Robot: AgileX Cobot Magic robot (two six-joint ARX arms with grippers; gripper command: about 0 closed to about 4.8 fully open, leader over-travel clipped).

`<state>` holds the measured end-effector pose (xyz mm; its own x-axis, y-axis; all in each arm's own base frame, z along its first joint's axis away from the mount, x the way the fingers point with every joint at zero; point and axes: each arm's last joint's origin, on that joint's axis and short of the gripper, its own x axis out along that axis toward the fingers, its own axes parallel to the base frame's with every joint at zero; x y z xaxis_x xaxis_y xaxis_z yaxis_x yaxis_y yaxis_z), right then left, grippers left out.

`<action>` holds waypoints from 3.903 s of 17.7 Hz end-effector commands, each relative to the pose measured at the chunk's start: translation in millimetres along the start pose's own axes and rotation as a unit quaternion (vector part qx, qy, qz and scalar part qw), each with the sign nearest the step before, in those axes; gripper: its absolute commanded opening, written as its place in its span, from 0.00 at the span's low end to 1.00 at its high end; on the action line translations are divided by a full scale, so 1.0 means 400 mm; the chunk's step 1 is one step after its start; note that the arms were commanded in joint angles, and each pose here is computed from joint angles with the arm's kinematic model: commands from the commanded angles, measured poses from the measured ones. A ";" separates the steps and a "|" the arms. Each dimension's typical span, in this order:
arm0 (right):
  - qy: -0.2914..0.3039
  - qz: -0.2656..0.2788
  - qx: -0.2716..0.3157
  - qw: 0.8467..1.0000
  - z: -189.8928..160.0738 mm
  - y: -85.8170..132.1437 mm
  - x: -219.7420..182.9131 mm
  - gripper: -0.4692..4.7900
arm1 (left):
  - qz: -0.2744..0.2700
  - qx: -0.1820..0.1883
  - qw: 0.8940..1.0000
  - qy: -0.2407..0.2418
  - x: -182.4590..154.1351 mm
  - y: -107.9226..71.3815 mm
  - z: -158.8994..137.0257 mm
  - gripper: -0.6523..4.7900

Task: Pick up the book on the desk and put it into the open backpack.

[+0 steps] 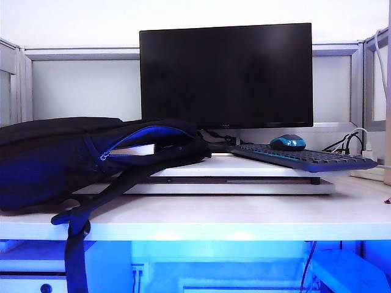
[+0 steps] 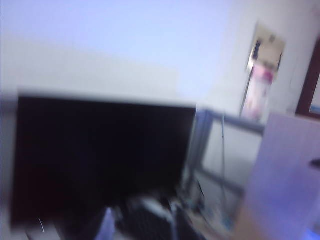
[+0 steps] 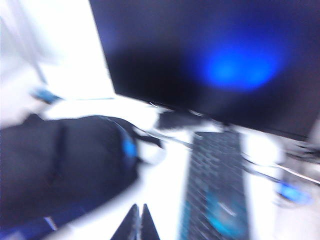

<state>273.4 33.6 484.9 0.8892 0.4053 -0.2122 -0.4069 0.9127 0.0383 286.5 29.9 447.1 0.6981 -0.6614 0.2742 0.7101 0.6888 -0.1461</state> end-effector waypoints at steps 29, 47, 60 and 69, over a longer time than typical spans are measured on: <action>-0.051 -0.122 0.106 0.986 -0.631 0.149 -0.421 0.07 | 0.206 0.065 0.965 0.147 -0.494 -0.456 -0.389 0.11; 0.017 -0.139 0.130 0.982 -0.926 0.093 -0.234 0.07 | 0.325 0.010 0.931 0.167 -0.470 -0.302 -0.697 0.11; 0.019 -0.138 0.131 0.982 -0.927 0.094 -0.234 0.07 | 0.337 0.011 0.927 0.165 -0.471 -0.301 -0.697 0.11; 0.019 -0.138 0.131 0.982 -0.927 0.094 -0.234 0.07 | 0.337 0.011 0.927 0.165 -0.471 -0.301 -0.697 0.11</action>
<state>97.0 10.3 145.0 0.9470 0.1457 -0.2862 -0.0827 0.9717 0.2212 95.5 -11.2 151.0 0.9794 -0.1307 -0.1540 0.1060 0.9816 -0.1586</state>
